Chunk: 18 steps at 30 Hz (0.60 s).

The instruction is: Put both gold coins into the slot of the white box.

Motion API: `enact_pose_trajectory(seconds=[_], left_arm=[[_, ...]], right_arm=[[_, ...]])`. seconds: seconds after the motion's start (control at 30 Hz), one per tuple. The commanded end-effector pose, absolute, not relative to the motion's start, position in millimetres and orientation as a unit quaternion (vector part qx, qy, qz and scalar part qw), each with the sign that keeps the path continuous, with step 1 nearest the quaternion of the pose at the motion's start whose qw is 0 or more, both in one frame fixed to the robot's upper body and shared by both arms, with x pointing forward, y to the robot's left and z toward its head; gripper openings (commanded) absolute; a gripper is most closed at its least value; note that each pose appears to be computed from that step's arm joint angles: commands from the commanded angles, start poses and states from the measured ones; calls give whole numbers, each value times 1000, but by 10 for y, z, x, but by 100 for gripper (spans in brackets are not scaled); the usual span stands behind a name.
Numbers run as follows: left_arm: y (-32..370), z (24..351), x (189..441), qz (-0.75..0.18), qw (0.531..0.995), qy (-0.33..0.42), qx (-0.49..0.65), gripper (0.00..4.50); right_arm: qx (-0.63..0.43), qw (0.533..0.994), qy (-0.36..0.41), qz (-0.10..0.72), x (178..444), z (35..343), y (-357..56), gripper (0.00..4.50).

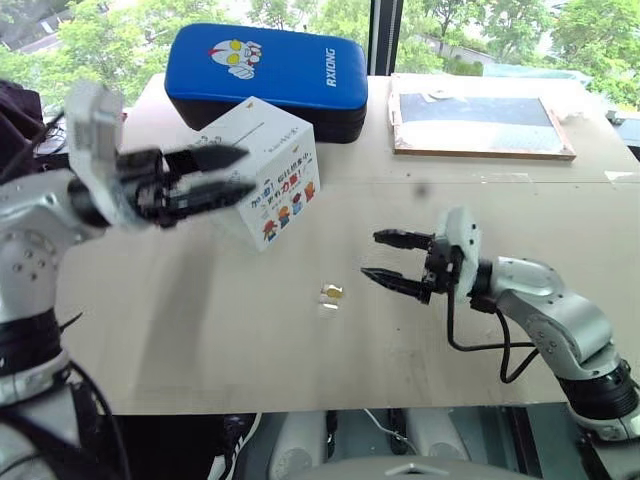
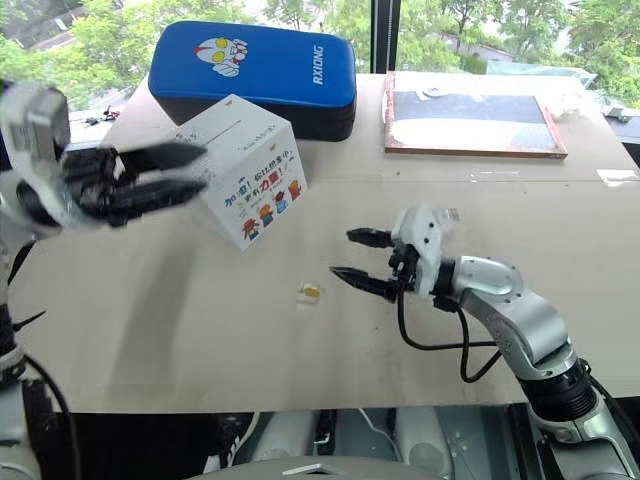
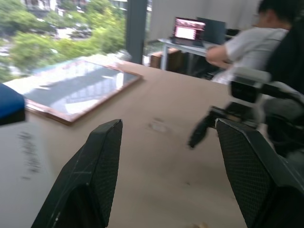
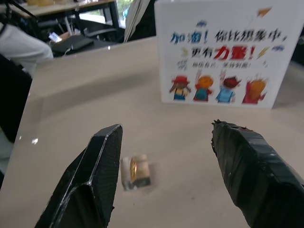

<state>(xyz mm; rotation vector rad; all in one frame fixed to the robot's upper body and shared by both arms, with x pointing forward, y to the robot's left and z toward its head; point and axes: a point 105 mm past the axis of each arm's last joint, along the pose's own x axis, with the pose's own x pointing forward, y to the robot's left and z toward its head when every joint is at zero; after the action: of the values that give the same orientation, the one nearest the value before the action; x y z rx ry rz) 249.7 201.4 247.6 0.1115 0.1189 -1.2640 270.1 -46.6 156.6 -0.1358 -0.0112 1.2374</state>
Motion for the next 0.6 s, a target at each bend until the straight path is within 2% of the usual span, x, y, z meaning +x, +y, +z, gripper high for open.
enact_pose_trajectory(seconds=[0.03,0.1,0.17,0.6], left_arm=[[1998,2238,2332,-603,777,131,123,315],[2070,1993,2304,-586,770,192,166,315],[2097,1864,2298,-575,766,216,191,315],[2009,1620,2243,-574,757,234,206,315]], right_arm=[[-99,799,-7,593,2726,1442,-382,323],[-101,791,0,603,2733,1345,-310,323],[-93,785,1,612,2734,1294,-236,323],[-83,771,12,631,2705,1111,-65,323]])
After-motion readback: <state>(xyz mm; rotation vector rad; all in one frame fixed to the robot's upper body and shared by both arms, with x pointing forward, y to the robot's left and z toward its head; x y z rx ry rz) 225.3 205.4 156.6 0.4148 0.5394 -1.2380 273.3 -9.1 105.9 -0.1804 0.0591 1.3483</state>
